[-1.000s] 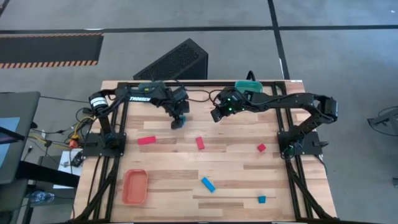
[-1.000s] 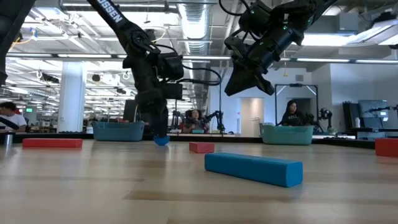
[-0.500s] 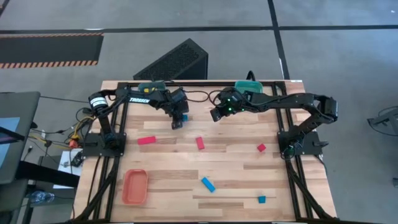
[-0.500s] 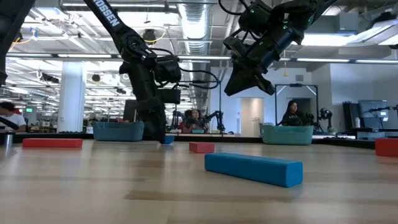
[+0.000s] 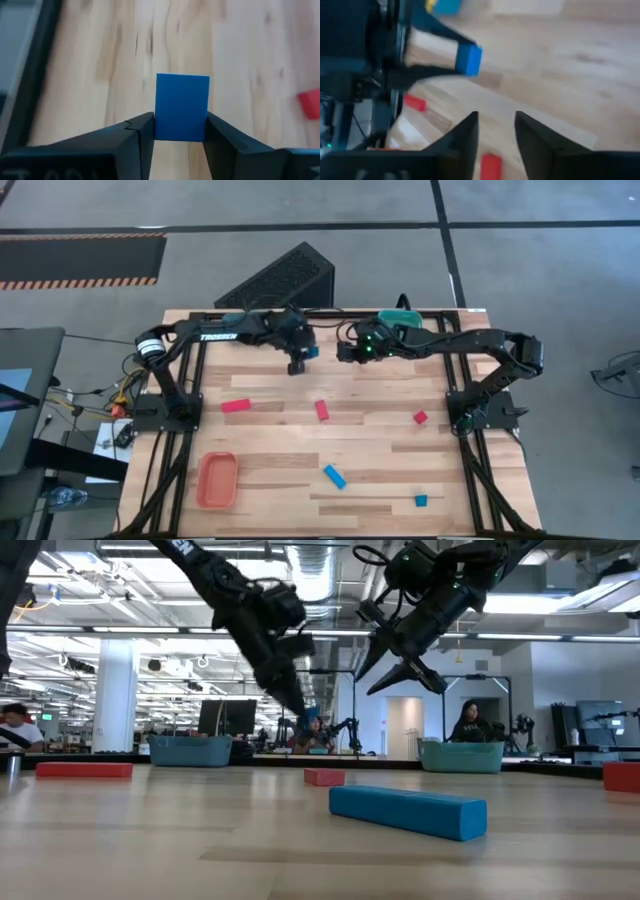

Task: Sort & place blocks by color
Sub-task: Put the top blue block into the green bin

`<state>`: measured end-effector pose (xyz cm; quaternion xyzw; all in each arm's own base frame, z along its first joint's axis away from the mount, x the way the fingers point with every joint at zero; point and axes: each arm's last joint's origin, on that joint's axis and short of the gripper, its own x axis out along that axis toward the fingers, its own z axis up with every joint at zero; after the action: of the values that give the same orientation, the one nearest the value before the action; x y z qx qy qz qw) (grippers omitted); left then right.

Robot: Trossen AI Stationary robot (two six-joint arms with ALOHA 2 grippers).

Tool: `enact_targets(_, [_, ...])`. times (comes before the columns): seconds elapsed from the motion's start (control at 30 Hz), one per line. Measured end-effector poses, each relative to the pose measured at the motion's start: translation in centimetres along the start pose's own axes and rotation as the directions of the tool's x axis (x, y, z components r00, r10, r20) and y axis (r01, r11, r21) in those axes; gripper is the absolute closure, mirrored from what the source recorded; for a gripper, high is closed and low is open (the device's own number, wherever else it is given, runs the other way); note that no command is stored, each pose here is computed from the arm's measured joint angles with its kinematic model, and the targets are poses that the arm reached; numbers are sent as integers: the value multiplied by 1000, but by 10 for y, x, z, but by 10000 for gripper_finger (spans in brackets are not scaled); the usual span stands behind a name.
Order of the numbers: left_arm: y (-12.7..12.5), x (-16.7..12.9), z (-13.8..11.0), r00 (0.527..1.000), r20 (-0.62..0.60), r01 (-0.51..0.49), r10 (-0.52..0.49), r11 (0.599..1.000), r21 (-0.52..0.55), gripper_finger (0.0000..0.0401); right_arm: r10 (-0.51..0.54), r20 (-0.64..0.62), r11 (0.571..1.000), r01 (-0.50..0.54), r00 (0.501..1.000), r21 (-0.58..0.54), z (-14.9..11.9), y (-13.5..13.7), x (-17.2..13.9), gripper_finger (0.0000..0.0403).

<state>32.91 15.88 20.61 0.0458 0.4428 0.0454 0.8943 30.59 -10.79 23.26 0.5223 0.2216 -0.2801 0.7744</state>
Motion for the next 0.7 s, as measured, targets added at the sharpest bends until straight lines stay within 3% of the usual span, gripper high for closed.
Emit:
enact_targets(0.17, [-5,-13,32,991,126,34,-50,991,126,284,85,70,996,-83,994,-19,11,6,-1,180])
enact_targets(0.3, [-13,-21,52,981,182,30,-67,979,202,284,100,82,995,-101,992,10,13,6,-1,154])
enact_targets(0.53, [-16,-29,67,976,217,-49,-14,958,284,284,118,81,993,-118,990,4,10,11,-2,163])
enact_targets(0.7, [-16,-29,68,976,218,-52,-10,959,278,283,127,86,991,-130,988,23,10,12,-2,214])
